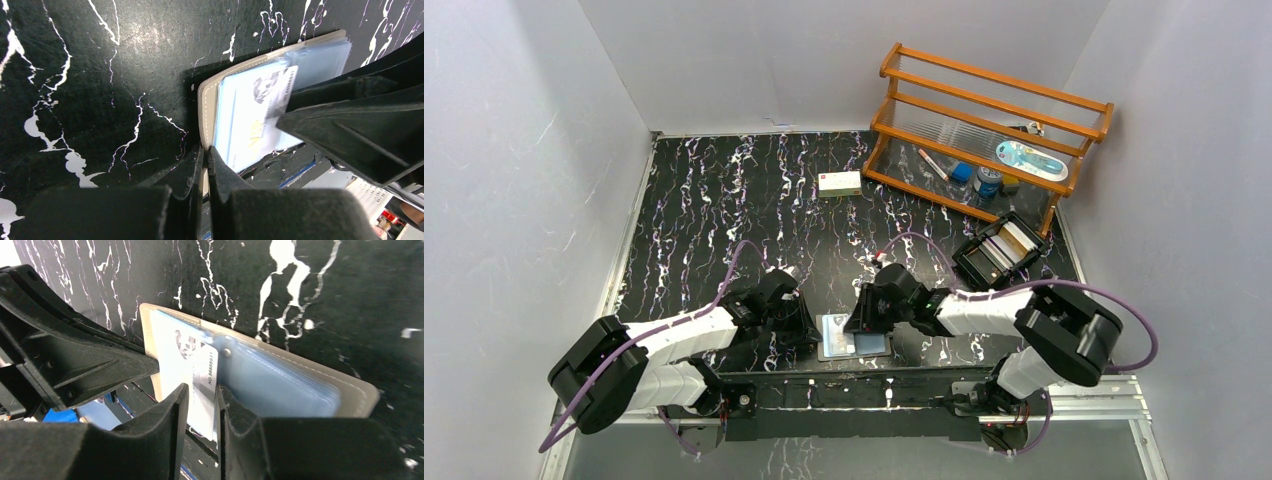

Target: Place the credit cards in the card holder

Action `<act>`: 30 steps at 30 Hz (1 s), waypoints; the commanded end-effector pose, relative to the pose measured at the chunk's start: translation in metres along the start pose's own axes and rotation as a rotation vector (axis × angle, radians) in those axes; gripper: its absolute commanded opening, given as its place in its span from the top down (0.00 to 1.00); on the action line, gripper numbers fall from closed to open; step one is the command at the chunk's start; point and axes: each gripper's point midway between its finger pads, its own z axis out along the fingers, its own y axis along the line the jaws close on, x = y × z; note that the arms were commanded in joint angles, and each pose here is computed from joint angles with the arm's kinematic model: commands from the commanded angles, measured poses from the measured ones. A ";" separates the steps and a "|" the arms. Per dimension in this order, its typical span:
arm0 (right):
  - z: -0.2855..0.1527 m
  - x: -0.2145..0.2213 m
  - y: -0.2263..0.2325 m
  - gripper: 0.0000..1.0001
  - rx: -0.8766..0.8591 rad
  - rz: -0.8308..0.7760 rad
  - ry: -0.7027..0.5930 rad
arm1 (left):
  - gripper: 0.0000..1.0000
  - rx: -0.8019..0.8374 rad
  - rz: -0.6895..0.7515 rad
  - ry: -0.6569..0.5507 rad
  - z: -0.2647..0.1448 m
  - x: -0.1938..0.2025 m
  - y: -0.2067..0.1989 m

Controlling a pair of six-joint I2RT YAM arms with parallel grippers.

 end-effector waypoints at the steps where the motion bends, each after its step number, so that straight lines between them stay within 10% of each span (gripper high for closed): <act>1: 0.012 0.004 0.028 0.68 -0.060 -0.065 0.025 | 1.00 -0.006 0.003 0.005 -0.002 0.002 0.002; 16: -0.031 -0.057 0.007 0.54 0.172 -0.271 -0.096 | 1.00 -0.051 0.028 -0.050 -0.013 -0.009 0.005; 23: -0.098 -0.156 -0.033 0.47 0.471 -0.433 -0.272 | 0.56 -0.068 0.055 -0.111 -0.026 -0.022 -0.001; 30: -0.177 -0.241 -0.080 0.46 0.801 -0.577 -0.405 | 0.42 -0.051 0.121 -0.189 -0.051 -0.042 -0.020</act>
